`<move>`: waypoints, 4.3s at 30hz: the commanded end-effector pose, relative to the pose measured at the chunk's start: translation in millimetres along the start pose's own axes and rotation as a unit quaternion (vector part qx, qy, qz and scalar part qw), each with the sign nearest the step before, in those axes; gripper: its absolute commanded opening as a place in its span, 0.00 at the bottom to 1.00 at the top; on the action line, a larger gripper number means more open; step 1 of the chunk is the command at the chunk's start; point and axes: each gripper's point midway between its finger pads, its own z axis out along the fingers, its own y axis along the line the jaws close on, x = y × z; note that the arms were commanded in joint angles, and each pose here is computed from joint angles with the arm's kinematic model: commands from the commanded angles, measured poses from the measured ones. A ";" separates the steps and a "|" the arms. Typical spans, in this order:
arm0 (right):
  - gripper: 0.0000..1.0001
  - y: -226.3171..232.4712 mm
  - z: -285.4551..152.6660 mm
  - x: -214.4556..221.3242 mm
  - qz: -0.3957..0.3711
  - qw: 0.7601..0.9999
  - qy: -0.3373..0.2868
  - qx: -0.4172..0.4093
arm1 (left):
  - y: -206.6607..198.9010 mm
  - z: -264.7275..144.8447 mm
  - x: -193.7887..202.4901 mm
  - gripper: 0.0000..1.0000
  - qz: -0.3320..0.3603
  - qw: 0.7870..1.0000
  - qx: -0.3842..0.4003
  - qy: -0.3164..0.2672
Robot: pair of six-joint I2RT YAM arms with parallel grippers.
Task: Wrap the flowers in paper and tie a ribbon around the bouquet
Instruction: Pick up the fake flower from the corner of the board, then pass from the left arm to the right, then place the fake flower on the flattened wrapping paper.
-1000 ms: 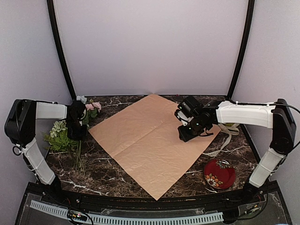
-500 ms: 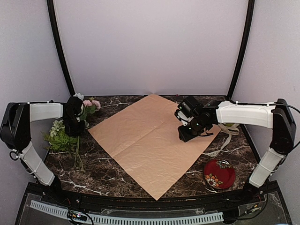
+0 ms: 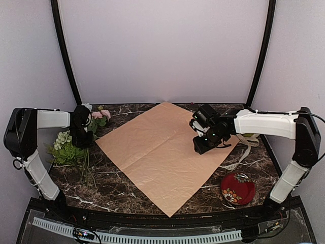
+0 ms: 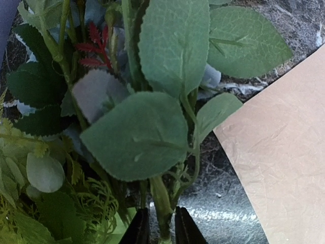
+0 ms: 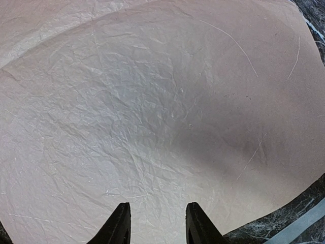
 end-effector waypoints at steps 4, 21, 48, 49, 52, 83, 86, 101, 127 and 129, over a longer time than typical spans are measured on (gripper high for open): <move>0.37 -0.5 -6.6 -6.8 -0.009 1.000 -0.008 0.008 | -0.1 -3.2 -28.0 0.18 -0.014 0.999 0.016 -0.032; 0.36 -3.1 -11.8 -8.1 -0.008 1.000 -0.010 0.013 | 8.5 -5.0 -36.6 0.00 -0.034 0.998 0.005 -0.043; 0.38 75.6 -125.3 -114.8 -0.036 0.944 -0.240 -0.224 | -107.4 -324.5 -53.4 0.00 0.121 0.788 0.394 -0.457; 0.38 90.6 -143.6 -127.2 -0.041 0.924 -0.269 -0.268 | -124.4 -339.7 -41.4 0.00 0.144 0.766 0.421 -0.464; 0.41 131.4 -209.4 -155.0 -0.066 0.844 -0.352 -0.399 | -162.8 -376.7 -9.2 0.00 0.187 0.699 0.504 -0.471; 0.00 110.3 -127.3 -189.5 0.060 0.889 -0.192 -0.411 | -227.3 -276.5 17.0 0.81 0.183 0.828 0.396 -0.353; 0.00 97.9 -89.6 -176.4 0.060 0.913 -0.124 -0.385 | -208.6 -241.2 7.2 0.82 0.162 0.874 0.333 -0.315; 0.00 49.8 47.9 -229.4 0.057 0.946 -0.082 -0.307 | -160.7 -159.1 2.0 0.79 0.087 0.941 0.262 -0.195; 0.55 10.1 16.3 -264.6 0.025 0.935 -0.267 -0.233 | -13.9 -40.7 -3.2 0.45 -0.024 0.995 0.016 -0.091; 0.55 20.4 2.1 -254.3 0.016 0.931 -0.270 -0.245 | -9.4 -31.4 -10.0 0.39 -0.013 0.997 -0.003 -0.080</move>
